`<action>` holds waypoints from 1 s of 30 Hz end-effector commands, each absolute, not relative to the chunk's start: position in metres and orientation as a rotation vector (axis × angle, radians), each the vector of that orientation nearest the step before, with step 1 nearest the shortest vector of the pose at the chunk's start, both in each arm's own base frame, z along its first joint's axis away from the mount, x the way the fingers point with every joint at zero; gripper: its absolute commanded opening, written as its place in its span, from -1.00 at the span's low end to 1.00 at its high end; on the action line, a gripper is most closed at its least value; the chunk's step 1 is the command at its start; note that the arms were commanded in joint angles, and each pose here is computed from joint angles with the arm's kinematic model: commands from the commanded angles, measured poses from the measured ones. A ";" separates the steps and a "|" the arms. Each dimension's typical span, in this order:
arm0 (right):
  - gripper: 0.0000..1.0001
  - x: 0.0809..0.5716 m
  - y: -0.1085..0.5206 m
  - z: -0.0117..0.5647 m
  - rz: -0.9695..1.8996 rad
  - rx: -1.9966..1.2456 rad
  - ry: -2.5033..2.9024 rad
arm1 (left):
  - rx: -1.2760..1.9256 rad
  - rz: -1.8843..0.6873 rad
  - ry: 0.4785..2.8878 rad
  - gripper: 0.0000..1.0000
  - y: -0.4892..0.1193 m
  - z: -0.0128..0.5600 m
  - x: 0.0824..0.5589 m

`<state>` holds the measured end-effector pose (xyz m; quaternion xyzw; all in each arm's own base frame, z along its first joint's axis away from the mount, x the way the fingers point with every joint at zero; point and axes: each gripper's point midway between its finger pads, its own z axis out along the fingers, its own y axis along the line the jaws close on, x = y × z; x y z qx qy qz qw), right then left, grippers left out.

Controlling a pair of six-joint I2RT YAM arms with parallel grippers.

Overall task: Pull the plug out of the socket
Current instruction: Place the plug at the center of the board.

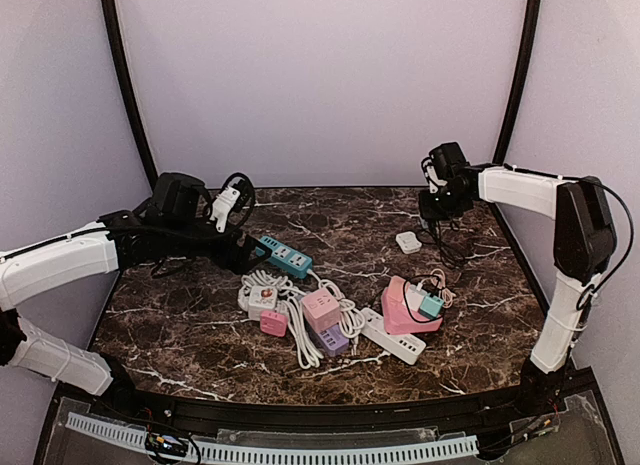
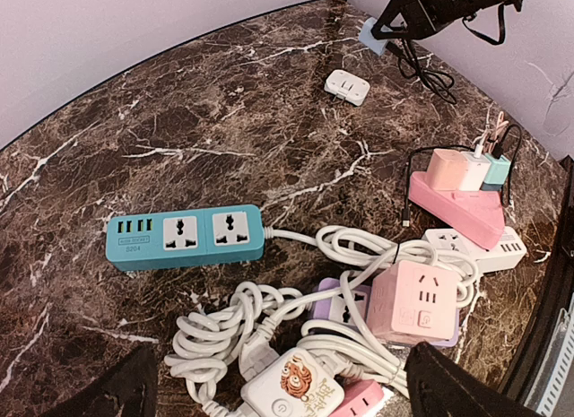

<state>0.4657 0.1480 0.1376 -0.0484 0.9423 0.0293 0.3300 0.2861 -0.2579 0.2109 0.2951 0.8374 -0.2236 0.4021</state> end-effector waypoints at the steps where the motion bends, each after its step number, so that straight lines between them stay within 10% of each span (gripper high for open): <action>1: -1.00 0.485 0.140 0.119 0.103 -0.127 2.449 | 0.735 -0.532 2.174 0.92 -0.250 0.196 0.284; 16: -0.79 0.502 0.131 0.065 0.108 -0.179 2.516 | 0.751 -0.538 2.216 0.92 -0.255 0.182 0.287; 25: 0.35 0.501 0.130 0.066 0.103 -0.181 2.514 | 0.755 -0.559 2.219 0.92 -0.258 0.181 0.285; 30: 0.65 0.499 0.127 0.076 0.088 -0.178 2.496 | 0.753 -0.561 2.218 0.92 -0.257 0.180 0.284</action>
